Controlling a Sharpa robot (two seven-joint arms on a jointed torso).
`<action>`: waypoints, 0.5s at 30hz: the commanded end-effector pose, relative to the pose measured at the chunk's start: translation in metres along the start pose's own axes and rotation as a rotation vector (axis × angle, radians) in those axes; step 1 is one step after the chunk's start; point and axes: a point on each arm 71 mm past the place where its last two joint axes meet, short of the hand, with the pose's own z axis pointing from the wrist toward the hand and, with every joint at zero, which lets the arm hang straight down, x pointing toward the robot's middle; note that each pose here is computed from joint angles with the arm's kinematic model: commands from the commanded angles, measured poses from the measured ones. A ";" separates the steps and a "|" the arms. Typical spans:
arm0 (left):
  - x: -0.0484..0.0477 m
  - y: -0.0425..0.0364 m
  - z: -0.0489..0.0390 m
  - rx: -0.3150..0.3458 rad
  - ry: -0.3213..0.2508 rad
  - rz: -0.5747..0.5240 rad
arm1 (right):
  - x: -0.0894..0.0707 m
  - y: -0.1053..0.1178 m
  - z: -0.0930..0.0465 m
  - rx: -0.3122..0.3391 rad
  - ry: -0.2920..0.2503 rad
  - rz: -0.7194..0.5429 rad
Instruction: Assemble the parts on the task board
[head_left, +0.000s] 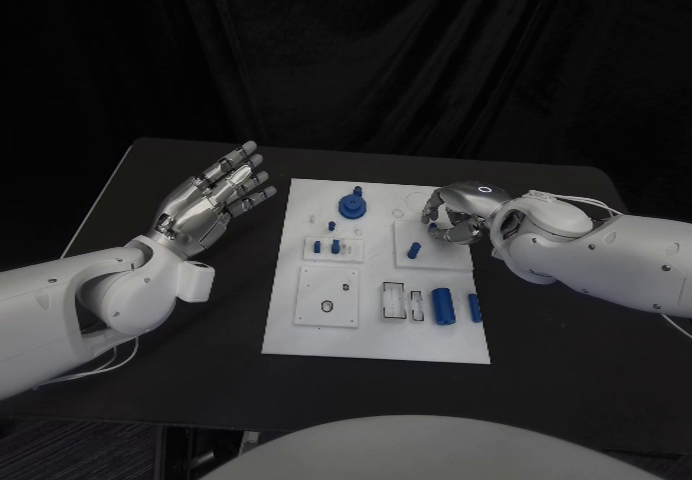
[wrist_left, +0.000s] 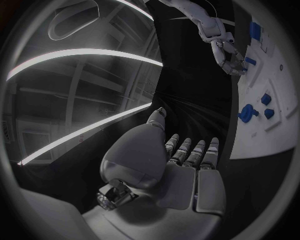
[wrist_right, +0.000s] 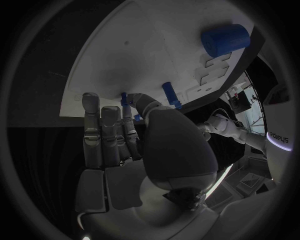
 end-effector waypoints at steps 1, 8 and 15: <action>0.0015 -0.0081 -0.0003 0.127 0.012 -0.016 | 0.001 -0.002 -0.001 0.015 0.003 0.009; 0.0013 -0.0068 -0.0006 0.121 0.013 -0.018 | 0.004 -0.003 -0.003 0.019 0.010 0.016; 0.0008 -0.0060 -0.0006 0.116 0.013 -0.019 | 0.005 -0.003 -0.003 0.014 0.004 0.019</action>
